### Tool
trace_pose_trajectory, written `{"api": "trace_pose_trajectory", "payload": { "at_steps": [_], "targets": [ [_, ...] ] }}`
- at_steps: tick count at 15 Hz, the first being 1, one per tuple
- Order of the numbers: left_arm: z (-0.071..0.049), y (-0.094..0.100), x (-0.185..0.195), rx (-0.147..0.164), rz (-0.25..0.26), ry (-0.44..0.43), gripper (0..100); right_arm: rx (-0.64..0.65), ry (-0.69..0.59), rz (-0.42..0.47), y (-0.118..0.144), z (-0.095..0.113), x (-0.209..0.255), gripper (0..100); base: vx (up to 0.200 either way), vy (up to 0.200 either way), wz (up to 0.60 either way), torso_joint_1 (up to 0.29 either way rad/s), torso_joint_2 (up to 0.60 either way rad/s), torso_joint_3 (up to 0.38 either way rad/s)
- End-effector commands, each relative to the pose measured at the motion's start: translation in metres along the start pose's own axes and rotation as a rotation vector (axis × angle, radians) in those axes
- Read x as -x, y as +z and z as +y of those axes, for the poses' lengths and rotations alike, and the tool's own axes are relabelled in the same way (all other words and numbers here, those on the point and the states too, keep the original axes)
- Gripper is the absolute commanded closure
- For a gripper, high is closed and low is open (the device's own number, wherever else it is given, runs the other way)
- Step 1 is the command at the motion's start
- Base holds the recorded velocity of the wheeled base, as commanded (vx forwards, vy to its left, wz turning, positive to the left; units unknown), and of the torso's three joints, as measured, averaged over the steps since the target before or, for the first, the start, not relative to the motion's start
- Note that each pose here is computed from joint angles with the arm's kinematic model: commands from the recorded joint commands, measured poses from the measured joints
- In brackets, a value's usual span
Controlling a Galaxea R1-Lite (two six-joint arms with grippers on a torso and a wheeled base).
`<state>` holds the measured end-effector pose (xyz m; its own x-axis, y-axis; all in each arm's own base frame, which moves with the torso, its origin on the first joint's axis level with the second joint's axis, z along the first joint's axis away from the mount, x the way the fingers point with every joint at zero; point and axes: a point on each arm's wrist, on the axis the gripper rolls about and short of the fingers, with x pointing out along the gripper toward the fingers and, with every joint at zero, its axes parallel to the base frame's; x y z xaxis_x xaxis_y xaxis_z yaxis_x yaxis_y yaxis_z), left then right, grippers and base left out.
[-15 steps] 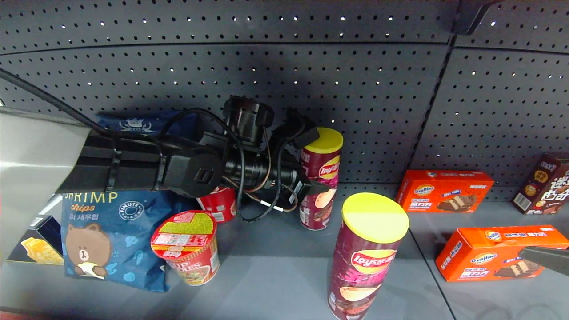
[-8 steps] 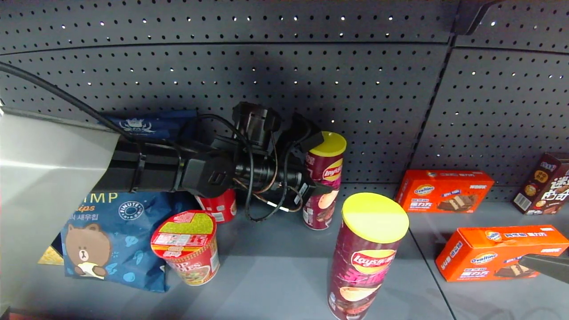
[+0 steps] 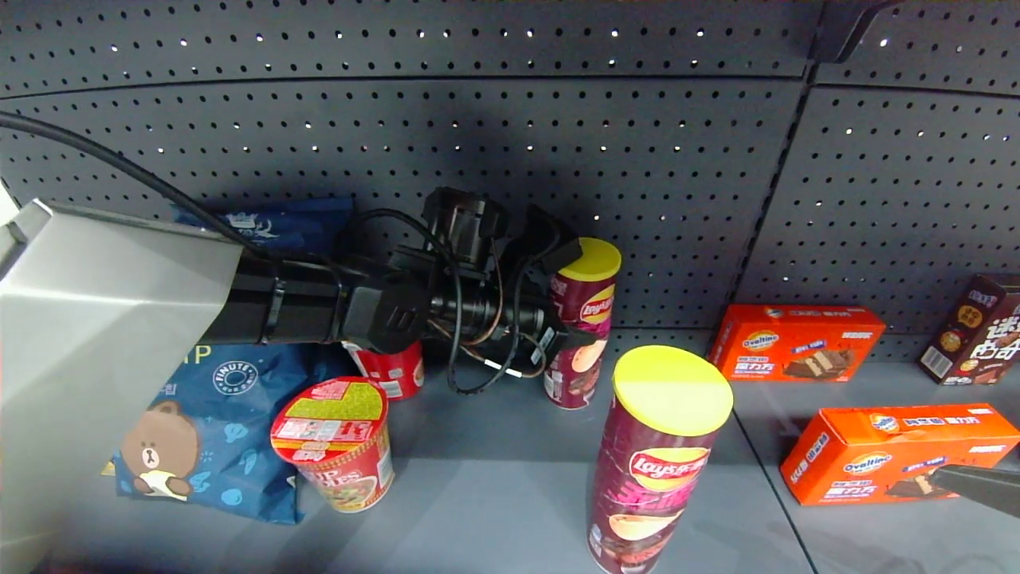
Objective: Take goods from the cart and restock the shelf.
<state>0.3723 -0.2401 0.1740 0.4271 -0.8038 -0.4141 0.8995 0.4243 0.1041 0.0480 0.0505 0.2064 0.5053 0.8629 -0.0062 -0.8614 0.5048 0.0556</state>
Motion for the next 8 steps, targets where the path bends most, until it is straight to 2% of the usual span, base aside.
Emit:
{"api": "trace_pose_trajectory", "payload": {
  "at_steps": [1, 2, 3, 8],
  "targets": [
    [0.0019, -0.0025, -0.0034, 0.003, 0.005, 0.001, 100, -0.002, 0.0, 0.001, -0.0009, 0.0001, 0.0004, 0, 0.0, 0.0, 0.0, 0.0, 0.0, 0.0],
    [0.002, -0.0035, -0.0043, 0.004, 0.007, 0.0, 100, -0.002, 0.0, 0.001, -0.0009, 0.0001, 0.0004, 0, 0.0, 0.0, 0.0, 0.0, 0.0, 0.0],
    [0.0024, -0.0033, -0.0047, 0.004, 0.006, 0.002, 0, -0.003, -0.001, 0.004, -0.0017, 0.0, 0.0004, 0, 0.0, 0.0, 0.0, 0.0, 0.0, 0.0],
    [0.0001, -0.0005, -0.0017, 0.001, 0.003, -0.002, 0, -0.008, -0.002, 0.013, -0.0031, -0.0004, -0.0005, 0, 0.0, 0.0, 0.0, 0.0, 0.0, 0.0]
  ]
}}
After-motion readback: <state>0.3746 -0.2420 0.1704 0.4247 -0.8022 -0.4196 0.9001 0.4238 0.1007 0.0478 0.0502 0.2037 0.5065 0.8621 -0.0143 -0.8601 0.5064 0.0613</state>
